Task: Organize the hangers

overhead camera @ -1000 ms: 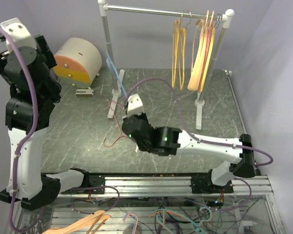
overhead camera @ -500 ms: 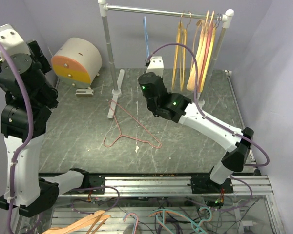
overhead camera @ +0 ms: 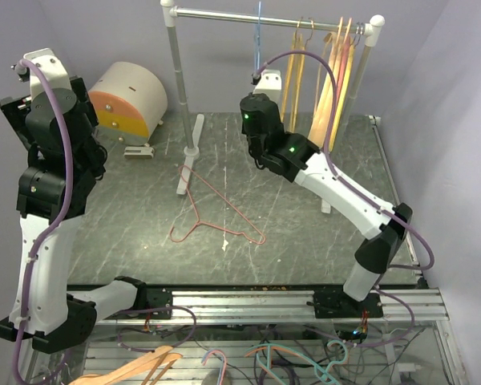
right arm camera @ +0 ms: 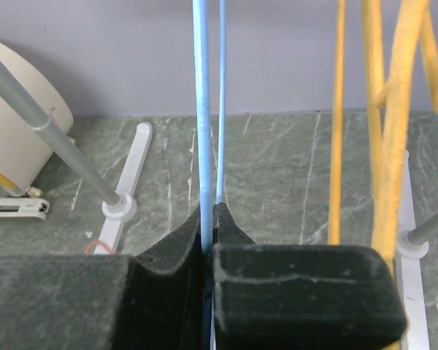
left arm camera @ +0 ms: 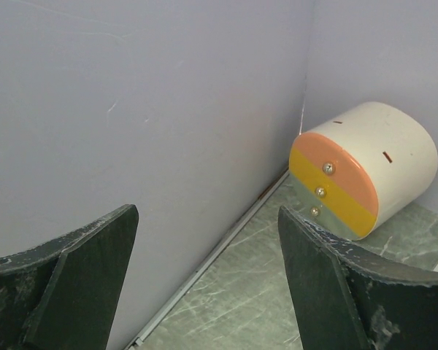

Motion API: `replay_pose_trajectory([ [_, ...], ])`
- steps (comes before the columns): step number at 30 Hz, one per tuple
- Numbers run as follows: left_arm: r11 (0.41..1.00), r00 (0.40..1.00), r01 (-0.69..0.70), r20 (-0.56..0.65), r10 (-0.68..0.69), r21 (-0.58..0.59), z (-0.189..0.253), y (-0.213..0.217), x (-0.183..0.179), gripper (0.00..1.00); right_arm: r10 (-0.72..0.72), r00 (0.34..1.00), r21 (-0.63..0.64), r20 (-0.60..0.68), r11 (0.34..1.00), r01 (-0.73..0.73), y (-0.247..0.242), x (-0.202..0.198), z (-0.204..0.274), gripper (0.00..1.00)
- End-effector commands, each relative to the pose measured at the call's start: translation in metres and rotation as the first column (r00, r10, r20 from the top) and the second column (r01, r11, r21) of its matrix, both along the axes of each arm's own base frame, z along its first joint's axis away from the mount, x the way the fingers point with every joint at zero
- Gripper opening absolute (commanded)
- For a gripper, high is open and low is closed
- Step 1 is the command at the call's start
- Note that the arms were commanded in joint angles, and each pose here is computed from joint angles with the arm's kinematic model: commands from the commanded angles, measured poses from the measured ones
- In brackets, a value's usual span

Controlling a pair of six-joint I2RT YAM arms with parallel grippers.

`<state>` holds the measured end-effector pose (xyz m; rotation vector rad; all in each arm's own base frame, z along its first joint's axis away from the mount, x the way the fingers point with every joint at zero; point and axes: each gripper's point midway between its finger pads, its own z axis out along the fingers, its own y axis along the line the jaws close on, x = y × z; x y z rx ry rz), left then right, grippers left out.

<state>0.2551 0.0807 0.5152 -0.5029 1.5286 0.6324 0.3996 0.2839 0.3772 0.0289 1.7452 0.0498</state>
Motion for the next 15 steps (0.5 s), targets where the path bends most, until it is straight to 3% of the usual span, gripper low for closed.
replay_pose_trajectory([
  [1, 1.000, 1.000, 0.011, -0.027, -0.011, 0.016, -0.006, 0.001, -0.003, 0.88, 0.012, 1.000, 0.044, 0.023, 0.999, -0.013, 0.004, 0.015, 0.011, 0.00],
  [15, 0.999, 0.998, 0.024, -0.055, -0.023, 0.026, -0.012, 0.000, -0.001, 0.88, -0.006, 1.000, 0.076, -0.029, 0.997, 0.009, -0.014, 0.040, -0.006, 0.00],
])
